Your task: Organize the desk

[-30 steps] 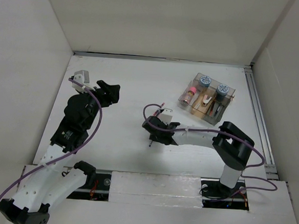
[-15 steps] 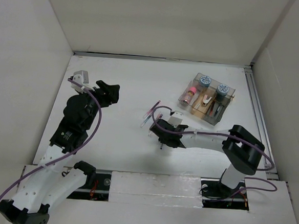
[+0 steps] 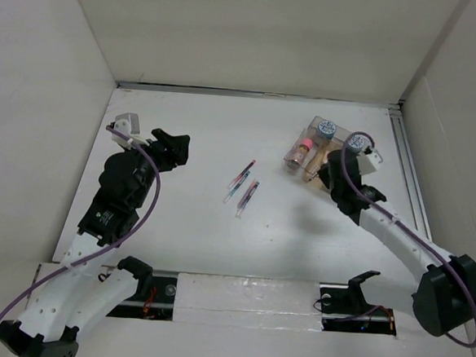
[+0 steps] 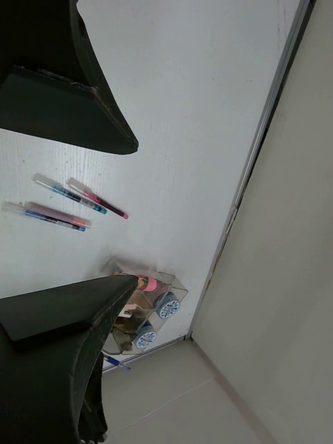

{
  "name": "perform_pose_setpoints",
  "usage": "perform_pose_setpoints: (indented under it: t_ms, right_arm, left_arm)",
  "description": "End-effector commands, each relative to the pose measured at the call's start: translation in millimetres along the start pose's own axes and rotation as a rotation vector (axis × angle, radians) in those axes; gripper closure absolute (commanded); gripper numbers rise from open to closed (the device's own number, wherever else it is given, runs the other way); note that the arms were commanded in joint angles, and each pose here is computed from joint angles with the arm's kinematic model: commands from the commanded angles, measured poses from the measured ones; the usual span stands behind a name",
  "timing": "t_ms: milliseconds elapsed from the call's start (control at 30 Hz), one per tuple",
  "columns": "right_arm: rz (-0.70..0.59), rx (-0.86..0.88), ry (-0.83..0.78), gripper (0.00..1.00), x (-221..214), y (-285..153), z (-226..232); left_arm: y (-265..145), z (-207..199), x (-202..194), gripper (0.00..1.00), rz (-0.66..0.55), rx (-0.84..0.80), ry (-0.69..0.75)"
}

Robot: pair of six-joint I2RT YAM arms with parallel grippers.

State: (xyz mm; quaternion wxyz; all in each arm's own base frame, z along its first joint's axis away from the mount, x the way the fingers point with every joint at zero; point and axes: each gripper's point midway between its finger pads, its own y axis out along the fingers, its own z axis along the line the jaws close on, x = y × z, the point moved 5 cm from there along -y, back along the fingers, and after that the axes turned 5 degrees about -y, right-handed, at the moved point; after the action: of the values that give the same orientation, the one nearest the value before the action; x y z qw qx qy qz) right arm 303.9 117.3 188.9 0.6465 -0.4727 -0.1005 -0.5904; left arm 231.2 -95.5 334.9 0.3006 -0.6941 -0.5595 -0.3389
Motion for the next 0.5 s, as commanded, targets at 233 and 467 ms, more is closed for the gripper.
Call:
perform_pose_setpoints:
  t_ms: [233, 467]
  right_arm:
    - [-0.037, 0.021, 0.175, 1.0, 68, 71, -42]
    - [-0.014, -0.022, 0.191, 1.0, 74, 88, -67]
  left_arm:
    - [-2, -6, 10, 0.33, -0.035, -0.028, -0.001]
    - [-1, -6, 9, 0.34, -0.03, -0.026, 0.001]
